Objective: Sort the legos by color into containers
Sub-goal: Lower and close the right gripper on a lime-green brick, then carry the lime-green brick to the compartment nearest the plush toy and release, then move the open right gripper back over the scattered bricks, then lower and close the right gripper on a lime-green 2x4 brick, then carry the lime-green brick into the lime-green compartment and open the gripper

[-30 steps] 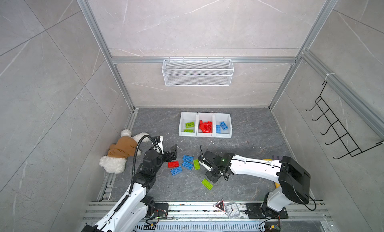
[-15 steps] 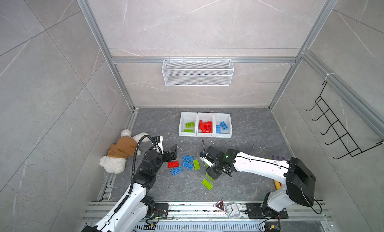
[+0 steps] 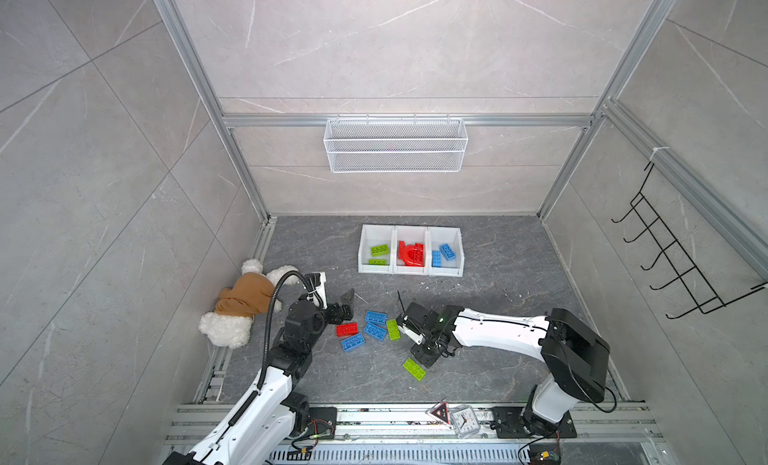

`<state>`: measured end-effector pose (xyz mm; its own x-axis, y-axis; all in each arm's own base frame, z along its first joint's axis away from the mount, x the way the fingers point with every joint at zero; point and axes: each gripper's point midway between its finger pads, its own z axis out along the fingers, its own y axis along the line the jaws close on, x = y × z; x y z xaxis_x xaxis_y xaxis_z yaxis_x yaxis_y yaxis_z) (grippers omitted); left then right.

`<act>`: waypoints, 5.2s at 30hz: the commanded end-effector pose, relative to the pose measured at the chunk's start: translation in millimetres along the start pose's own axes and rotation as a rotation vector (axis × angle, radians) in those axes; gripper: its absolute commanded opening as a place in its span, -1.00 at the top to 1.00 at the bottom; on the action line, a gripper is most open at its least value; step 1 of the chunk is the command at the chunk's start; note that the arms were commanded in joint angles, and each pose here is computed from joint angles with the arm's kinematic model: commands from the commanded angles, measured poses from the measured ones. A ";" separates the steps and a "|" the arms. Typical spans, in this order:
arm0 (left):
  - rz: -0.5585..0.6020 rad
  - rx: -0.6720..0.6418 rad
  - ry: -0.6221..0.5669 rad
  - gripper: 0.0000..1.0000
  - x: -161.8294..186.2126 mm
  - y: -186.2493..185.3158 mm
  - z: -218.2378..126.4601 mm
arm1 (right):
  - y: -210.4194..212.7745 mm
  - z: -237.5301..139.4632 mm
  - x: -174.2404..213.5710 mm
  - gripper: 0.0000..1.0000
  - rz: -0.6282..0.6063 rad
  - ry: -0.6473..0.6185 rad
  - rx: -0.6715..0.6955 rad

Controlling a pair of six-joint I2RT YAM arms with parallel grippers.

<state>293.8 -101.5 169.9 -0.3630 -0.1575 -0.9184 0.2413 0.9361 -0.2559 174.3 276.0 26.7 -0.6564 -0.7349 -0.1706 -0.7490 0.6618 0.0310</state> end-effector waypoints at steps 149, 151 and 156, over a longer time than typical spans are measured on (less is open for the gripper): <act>-0.004 0.010 -0.030 -0.99 -10.4 -2.8 4.4 | 28.9 -45.1 -103.8 0.28 0.030 -0.446 -0.058; -0.004 0.008 -0.030 -0.99 -10.2 -2.5 4.4 | 18.9 -51.3 -124.0 0.28 0.041 -0.478 -0.062; -0.004 0.009 -0.032 -0.99 -10.5 -2.7 4.2 | -17.9 -62.3 -172.7 0.28 0.077 -0.537 -0.077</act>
<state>296.9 -105.1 162.3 -0.3856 -0.1529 -0.9099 0.2471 0.9331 -0.2615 271.0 374.1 110.5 -0.6099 -0.4954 -0.6185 -0.7001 0.7026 0.1276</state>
